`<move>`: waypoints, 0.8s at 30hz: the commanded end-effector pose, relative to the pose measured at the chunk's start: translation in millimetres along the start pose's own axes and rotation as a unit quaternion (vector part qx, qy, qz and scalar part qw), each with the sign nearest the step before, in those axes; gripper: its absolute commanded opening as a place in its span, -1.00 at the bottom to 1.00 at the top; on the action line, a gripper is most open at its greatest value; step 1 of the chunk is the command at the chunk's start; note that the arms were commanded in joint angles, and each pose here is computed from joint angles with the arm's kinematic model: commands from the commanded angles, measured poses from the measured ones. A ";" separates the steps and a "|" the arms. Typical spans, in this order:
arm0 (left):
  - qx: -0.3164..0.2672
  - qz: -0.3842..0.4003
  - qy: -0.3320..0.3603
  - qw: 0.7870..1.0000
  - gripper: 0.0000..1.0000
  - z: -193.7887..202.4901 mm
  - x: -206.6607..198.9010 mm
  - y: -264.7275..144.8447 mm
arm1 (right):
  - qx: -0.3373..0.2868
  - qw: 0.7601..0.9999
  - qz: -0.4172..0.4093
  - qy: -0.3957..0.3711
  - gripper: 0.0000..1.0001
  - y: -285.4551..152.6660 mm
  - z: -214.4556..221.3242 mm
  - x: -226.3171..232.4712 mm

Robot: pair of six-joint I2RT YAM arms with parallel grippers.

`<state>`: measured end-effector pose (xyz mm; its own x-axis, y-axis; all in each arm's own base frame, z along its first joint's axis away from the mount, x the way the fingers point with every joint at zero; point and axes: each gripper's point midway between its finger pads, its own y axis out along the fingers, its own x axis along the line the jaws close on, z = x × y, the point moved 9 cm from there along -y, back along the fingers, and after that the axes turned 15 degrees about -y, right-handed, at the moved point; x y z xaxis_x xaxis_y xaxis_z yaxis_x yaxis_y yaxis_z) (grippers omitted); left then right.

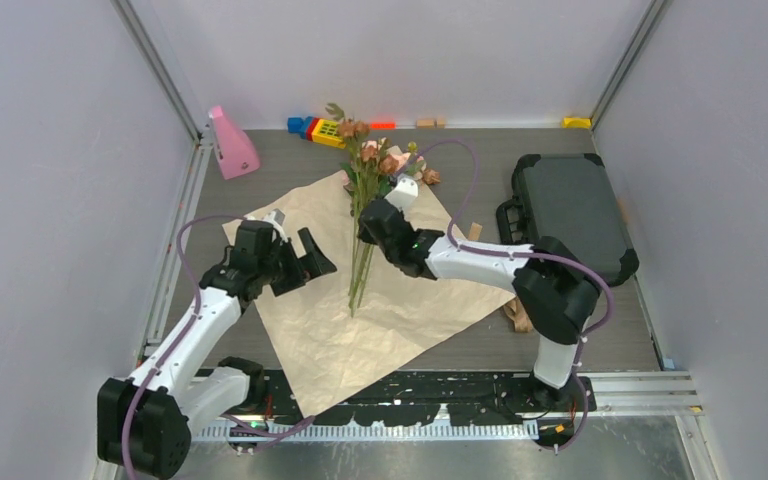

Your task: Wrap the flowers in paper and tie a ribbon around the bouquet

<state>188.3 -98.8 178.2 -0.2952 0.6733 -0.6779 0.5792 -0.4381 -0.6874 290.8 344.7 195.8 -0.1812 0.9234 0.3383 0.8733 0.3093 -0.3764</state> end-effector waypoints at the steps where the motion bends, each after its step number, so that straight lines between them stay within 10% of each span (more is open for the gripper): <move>1: -0.017 -0.010 -0.006 1.000 0.96 -0.7 0.6 -6.0 | -0.014 0.997 0.025 0.076 -0.99 7.9 15.5 5.8; 6: -0.006 -0.010 -0.012 1.000 0.96 -1.4 0.3 1.2 | 0.040 0.997 0.031 0.062 -0.96 17.5 48.9 5.1; 24: 0.045 0.077 -0.024 0.996 0.96 -21.4 -25.1 57.0 | 0.026 0.999 0.024 -0.012 0.82 -57.0 3.6 -25.1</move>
<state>218.1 -114.1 148.7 -0.3479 0.6277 -0.6964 0.5097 -0.4967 -0.7024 260.0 336.9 171.1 -0.1597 0.9267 0.3401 0.8204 0.3162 -0.4764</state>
